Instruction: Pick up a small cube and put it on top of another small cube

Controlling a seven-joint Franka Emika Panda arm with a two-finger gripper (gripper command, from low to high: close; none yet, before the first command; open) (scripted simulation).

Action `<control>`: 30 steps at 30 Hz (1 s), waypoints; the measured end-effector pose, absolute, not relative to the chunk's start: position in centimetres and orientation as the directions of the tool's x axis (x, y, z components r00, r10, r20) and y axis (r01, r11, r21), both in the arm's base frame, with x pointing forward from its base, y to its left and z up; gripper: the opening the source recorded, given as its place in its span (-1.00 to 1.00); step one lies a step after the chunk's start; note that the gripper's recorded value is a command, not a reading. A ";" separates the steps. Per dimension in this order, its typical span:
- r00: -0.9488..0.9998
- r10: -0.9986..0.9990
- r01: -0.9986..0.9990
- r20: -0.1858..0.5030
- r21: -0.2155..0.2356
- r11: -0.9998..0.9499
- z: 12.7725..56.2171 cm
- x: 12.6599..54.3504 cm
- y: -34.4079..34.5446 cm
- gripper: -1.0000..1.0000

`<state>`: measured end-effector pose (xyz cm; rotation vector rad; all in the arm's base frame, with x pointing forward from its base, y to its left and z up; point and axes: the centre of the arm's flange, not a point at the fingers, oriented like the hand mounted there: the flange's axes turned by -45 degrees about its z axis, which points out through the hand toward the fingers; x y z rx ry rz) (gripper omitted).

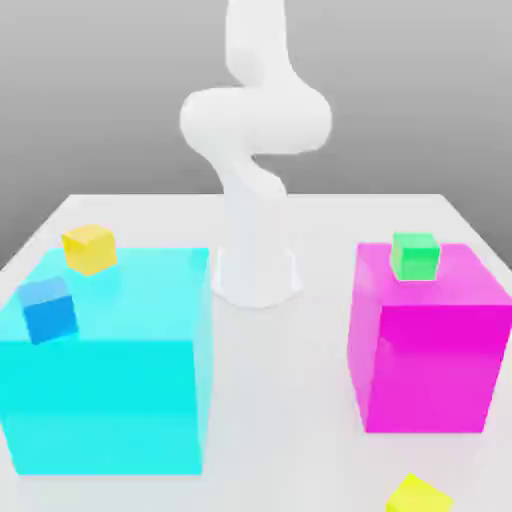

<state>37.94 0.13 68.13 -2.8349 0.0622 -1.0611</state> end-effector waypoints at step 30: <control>0.811 -0.566 -0.583 -0.147 -0.135 -0.801 24.9 52.4 15.3 0.00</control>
